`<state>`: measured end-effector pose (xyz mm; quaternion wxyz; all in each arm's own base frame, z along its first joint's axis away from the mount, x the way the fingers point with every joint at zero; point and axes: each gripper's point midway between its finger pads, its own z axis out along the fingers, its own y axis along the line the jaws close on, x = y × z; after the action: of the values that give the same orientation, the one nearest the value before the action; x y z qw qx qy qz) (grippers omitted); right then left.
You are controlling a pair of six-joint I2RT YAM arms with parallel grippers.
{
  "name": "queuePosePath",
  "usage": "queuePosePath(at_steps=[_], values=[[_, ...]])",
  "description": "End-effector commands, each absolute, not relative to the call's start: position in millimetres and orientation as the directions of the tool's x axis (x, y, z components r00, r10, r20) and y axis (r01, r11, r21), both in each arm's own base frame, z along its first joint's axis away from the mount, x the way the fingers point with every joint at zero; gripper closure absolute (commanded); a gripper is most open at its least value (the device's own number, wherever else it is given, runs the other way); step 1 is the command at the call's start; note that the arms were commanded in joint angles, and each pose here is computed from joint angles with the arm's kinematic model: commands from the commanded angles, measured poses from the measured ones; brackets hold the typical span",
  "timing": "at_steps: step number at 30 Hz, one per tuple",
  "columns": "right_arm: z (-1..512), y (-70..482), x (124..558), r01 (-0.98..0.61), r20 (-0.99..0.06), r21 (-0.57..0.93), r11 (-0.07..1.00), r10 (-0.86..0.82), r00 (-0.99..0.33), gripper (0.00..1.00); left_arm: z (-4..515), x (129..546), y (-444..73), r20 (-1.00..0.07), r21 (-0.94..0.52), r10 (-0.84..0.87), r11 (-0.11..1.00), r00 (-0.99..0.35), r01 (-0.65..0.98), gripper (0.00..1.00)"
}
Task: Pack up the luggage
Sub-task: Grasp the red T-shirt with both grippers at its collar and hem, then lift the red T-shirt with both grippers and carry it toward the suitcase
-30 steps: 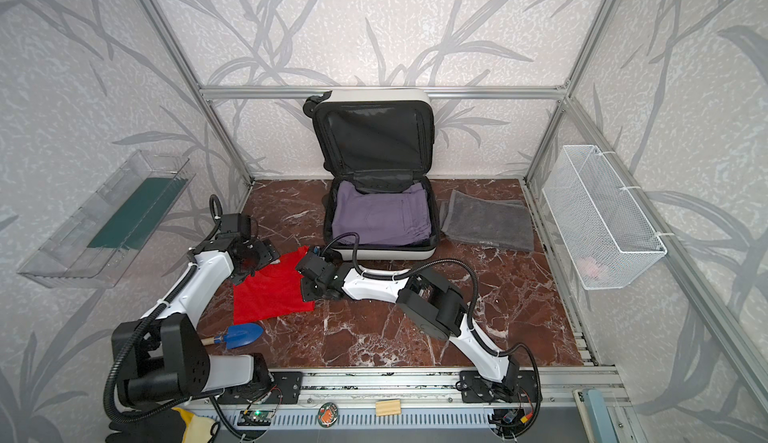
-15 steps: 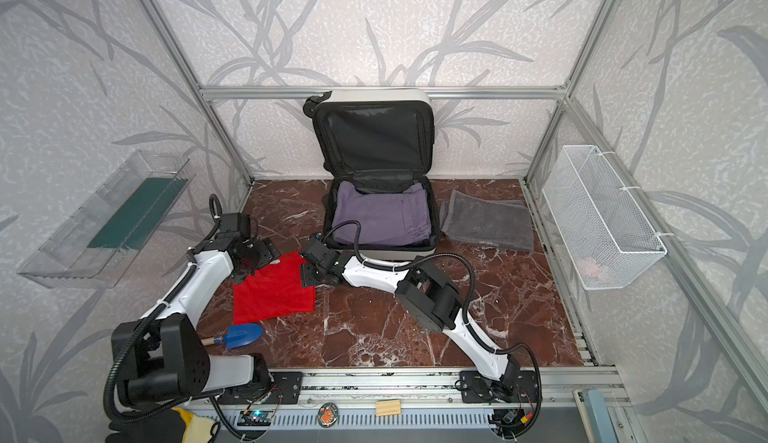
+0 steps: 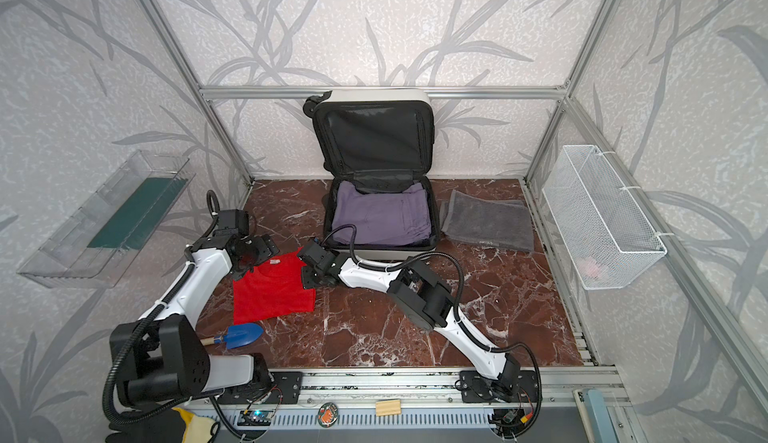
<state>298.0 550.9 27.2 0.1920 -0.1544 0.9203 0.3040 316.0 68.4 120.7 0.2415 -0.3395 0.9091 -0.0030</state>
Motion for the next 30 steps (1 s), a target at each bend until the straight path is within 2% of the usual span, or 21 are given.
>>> queuePosePath(at_steps=[1, 20, 30], values=[[19.1, 557.9, 293.8, -0.406, -0.431, 0.513, 0.757, -0.182, -0.884, 1.00, 131.5, 316.3, 69.5, -0.442, -0.183, -0.631, 0.759, -0.638, -0.624, 0.08], [124.7, 556.4, 289.2, -0.504, -0.572, 0.523, 0.687, -0.155, -0.805, 1.00, 140.7, 330.3, 69.1, -0.449, -0.204, -0.626, 0.766, -0.638, -0.609, 0.08], [133.7, 520.7, 273.6, -0.505, -0.573, 0.494, 0.708, -0.171, -0.801, 1.00, 144.4, 340.7, 64.0, -0.443, -0.232, -0.619, 0.778, -0.648, -0.584, 0.08]])
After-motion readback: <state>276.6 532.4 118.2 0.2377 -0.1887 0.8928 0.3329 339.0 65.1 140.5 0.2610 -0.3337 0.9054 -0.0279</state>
